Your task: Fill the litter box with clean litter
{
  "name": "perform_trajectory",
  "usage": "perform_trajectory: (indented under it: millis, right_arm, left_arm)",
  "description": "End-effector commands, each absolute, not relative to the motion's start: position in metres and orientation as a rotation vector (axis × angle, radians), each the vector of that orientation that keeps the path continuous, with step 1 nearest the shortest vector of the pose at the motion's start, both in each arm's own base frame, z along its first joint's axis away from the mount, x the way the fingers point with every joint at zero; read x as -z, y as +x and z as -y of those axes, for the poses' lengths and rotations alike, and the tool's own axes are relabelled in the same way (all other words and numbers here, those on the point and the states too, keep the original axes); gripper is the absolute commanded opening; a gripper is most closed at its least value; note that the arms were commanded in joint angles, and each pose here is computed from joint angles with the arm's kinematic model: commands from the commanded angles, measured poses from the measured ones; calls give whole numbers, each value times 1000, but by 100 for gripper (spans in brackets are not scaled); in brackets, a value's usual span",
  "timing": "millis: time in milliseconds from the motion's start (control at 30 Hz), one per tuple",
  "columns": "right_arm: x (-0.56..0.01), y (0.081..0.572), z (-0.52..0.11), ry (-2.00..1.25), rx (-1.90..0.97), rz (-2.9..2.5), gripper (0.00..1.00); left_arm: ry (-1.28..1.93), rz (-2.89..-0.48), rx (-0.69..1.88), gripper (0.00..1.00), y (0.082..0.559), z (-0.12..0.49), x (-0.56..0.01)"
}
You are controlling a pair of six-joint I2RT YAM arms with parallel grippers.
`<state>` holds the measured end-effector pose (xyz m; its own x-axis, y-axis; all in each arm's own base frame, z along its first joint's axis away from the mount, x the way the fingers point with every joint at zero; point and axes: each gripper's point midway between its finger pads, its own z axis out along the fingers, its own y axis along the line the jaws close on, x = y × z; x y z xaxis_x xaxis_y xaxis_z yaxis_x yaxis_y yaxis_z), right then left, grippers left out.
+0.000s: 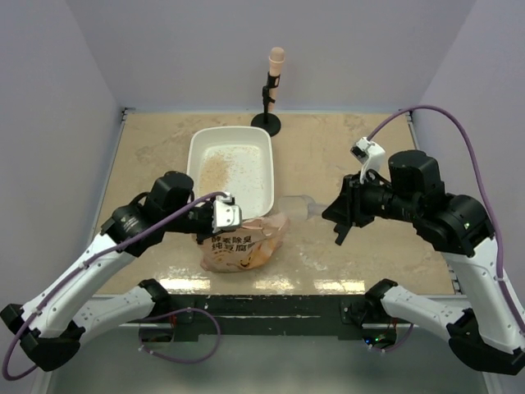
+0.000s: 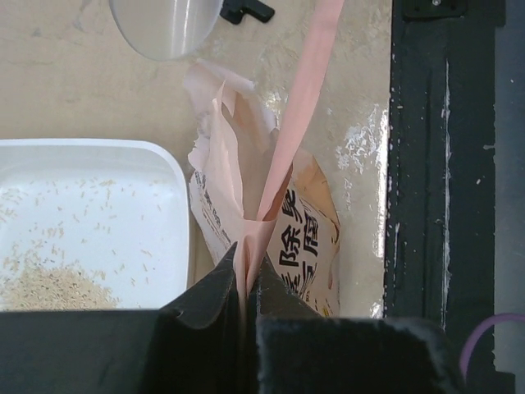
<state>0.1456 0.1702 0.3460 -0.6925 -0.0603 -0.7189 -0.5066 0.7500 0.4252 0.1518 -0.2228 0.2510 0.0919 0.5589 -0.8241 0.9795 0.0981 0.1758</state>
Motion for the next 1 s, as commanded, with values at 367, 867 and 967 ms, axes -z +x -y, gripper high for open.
perform_trajectory:
  millis: [367, 867, 967]
  right_arm:
    - [-330, 139, -201, -598, -972, -2307, 0]
    - [-302, 147, -222, -640, -999, -2454, 0]
    - [-290, 145, -233, -672, -995, -2508, 0]
  left_arm:
    - [1415, -1236, 632, 0, 145, 227, -288]
    - [1339, -1158, 634, 0, 144, 228, -293]
    - [1339, -1163, 636, 0, 144, 228, -287]
